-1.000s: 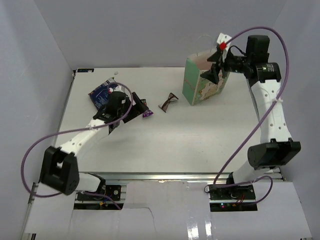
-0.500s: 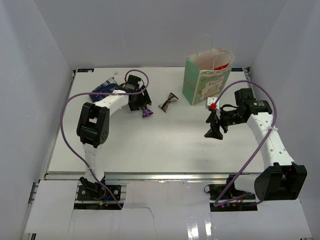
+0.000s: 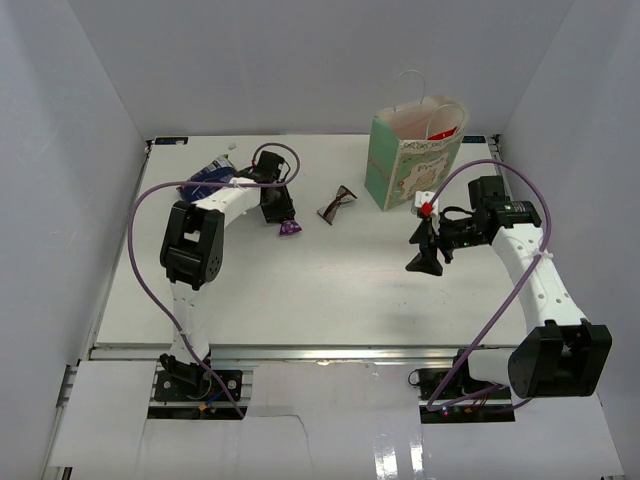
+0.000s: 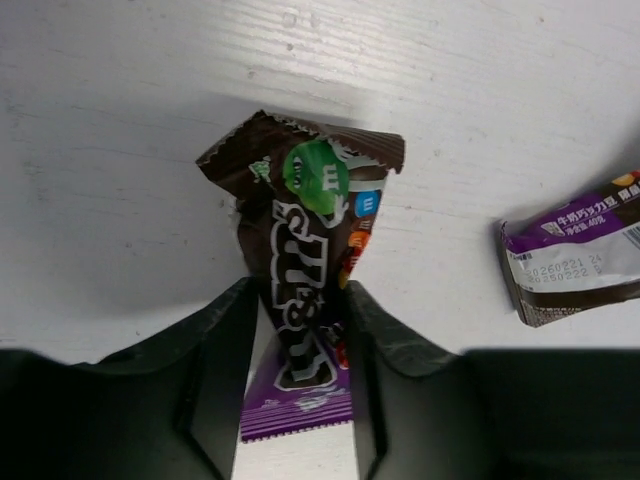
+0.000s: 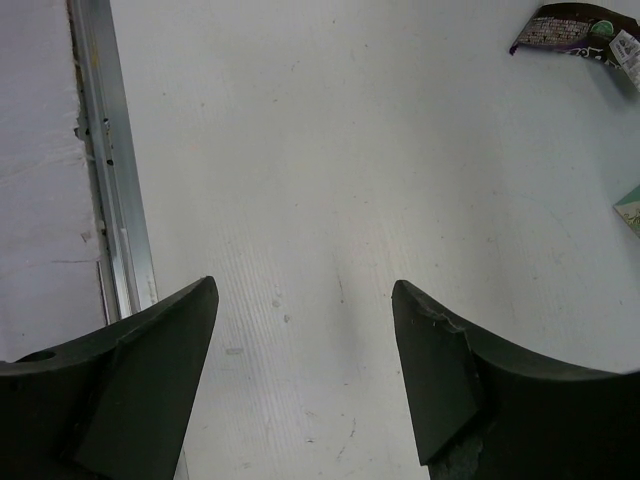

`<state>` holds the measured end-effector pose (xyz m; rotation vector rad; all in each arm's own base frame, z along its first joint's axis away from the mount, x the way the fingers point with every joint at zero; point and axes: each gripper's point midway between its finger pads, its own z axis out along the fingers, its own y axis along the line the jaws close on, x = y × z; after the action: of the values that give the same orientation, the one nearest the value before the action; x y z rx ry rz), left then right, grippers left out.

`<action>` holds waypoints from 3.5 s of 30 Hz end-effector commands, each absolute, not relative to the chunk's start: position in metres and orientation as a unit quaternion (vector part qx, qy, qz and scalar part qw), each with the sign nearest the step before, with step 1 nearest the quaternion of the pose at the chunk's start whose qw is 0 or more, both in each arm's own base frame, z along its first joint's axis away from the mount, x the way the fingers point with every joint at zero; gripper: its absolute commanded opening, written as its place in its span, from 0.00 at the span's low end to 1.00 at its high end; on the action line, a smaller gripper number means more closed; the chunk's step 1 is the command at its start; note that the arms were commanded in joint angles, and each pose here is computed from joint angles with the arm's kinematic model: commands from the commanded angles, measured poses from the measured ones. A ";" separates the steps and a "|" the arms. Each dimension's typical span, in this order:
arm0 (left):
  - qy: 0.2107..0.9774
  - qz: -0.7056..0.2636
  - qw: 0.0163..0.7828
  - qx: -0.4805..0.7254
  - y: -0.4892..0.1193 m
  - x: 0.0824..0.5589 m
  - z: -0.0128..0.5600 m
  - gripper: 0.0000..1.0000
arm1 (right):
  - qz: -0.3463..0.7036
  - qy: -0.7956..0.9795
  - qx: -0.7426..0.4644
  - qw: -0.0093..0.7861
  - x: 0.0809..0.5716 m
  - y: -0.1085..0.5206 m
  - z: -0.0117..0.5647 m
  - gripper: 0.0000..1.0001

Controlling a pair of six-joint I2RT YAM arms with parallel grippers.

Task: Place the snacks into the paper bag

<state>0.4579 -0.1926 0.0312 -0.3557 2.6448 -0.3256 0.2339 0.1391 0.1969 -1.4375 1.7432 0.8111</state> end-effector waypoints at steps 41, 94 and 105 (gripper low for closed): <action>0.521 -0.495 0.693 0.064 -0.468 0.523 0.430 0.34 | 0.367 0.680 -0.503 0.388 0.233 0.145 0.214 0.70; 0.777 -0.289 0.540 -0.144 -0.137 0.230 0.275 0.98 | -0.054 0.431 -0.861 0.265 0.488 0.296 0.074 0.68; 0.812 -0.272 0.495 -0.146 -0.157 0.246 0.249 0.98 | 0.054 0.458 -0.846 0.269 0.443 0.305 0.070 0.24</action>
<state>0.2452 -0.1538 0.2340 -0.3304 1.9901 -0.6215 0.4669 0.2988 0.0487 -2.3274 1.2285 0.0125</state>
